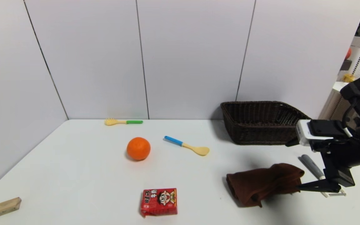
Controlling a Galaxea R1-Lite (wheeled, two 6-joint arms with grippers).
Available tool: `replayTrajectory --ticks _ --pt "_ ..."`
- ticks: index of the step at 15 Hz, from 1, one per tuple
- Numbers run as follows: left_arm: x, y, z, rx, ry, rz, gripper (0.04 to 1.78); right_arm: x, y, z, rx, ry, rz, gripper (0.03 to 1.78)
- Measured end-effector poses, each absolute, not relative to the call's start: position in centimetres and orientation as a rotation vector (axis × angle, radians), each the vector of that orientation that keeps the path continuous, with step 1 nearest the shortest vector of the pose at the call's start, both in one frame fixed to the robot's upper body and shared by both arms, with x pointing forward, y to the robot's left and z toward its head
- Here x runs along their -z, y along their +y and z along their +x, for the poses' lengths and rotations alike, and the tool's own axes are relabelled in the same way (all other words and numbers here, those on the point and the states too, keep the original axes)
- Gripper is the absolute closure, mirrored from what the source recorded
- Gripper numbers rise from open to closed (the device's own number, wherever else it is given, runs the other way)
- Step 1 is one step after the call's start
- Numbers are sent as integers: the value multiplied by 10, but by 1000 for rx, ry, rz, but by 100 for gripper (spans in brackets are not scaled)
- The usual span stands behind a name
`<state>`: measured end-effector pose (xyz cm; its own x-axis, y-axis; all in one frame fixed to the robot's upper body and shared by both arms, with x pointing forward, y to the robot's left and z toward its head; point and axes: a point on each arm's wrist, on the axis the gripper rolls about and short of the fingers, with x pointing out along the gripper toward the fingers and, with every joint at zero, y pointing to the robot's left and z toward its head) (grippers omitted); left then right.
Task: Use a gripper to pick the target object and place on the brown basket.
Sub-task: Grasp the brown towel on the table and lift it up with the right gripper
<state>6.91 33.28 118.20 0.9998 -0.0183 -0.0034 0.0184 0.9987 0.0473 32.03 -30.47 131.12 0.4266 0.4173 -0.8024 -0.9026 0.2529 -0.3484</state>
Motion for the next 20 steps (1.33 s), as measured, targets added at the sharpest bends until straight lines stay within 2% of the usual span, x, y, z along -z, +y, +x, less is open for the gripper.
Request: replayTrajectory --ticks 2,8,16,18,20 --pt "-1182 333 69 19 3 47 13 -1295 -307 334 -1060 666 -972 11" --pt "-1182 333 69 18 3 47 13 -1260 -299 359 -1167 750 -962 11" --pt "-1182 333 69 18 3 48 13 -1235 -288 377 -1229 816 -952 14" --pt "-1182 333 69 19 3 47 13 -1230 -288 381 -1232 832 -951 51" --pt "-1182 333 69 19 3 47 13 -1226 -288 385 -1219 863 -966 78"
